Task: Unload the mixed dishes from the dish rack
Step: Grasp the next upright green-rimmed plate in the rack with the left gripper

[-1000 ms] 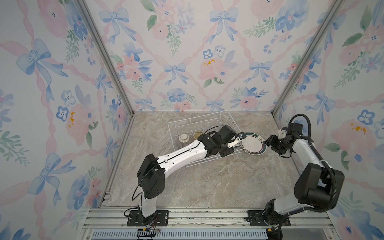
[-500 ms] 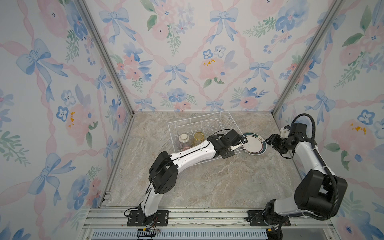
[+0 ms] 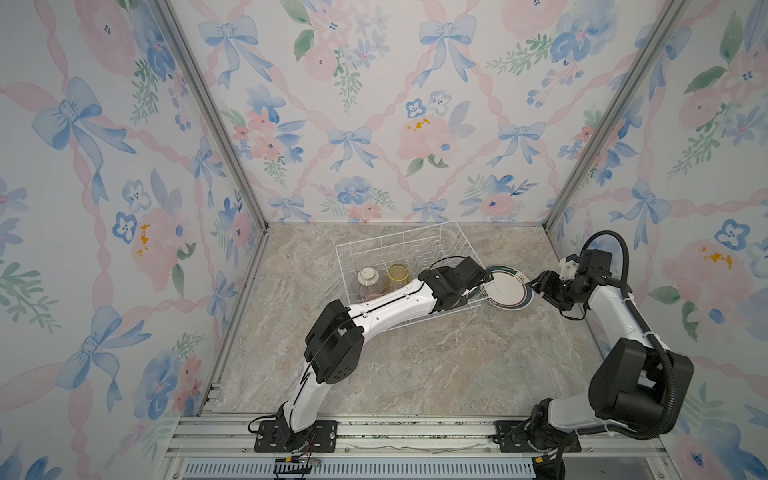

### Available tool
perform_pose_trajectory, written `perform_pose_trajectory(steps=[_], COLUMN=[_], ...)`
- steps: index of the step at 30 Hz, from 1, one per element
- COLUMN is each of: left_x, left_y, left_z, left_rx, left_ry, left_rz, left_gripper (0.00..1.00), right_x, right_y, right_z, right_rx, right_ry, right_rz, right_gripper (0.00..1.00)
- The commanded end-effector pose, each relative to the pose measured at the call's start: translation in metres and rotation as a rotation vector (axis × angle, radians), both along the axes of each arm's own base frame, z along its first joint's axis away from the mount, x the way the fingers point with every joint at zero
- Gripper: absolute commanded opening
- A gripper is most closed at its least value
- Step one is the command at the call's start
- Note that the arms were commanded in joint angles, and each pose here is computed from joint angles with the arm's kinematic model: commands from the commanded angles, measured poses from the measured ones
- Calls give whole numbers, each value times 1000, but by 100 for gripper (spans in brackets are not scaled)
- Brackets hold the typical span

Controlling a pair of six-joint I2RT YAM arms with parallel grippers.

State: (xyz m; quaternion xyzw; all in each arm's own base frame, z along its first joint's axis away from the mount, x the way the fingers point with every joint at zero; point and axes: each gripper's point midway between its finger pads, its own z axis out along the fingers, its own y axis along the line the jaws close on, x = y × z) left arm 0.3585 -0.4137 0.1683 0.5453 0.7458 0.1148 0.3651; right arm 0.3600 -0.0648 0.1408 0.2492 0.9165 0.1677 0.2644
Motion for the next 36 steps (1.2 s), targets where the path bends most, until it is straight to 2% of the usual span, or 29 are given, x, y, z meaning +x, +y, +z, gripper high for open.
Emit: perform_pose_trajectory(steps=[1, 16, 23, 32, 36], left_x=[2, 2, 7, 14, 18], left_y=[6, 19, 33, 48, 54], left_z=[-7, 89, 116, 143, 149], left_rx=[55, -197, -308, -539, -658], left_ry=[-5, -48, -26, 92, 176], left_rz=[17, 46, 73, 80, 65], left_gripper=[0, 0, 0, 0, 0], right_x=[-2, -3, -1, 7, 9], right_y=[0, 2, 9, 40, 67], right_z=[7, 35, 52, 93, 115], right_rx=[7, -9, 8, 82, 180], right_ry=[-26, -103, -176, -387, -533], right_rz=[-8, -8, 19, 143, 260], right_gripper=[62, 62, 61, 58, 57])
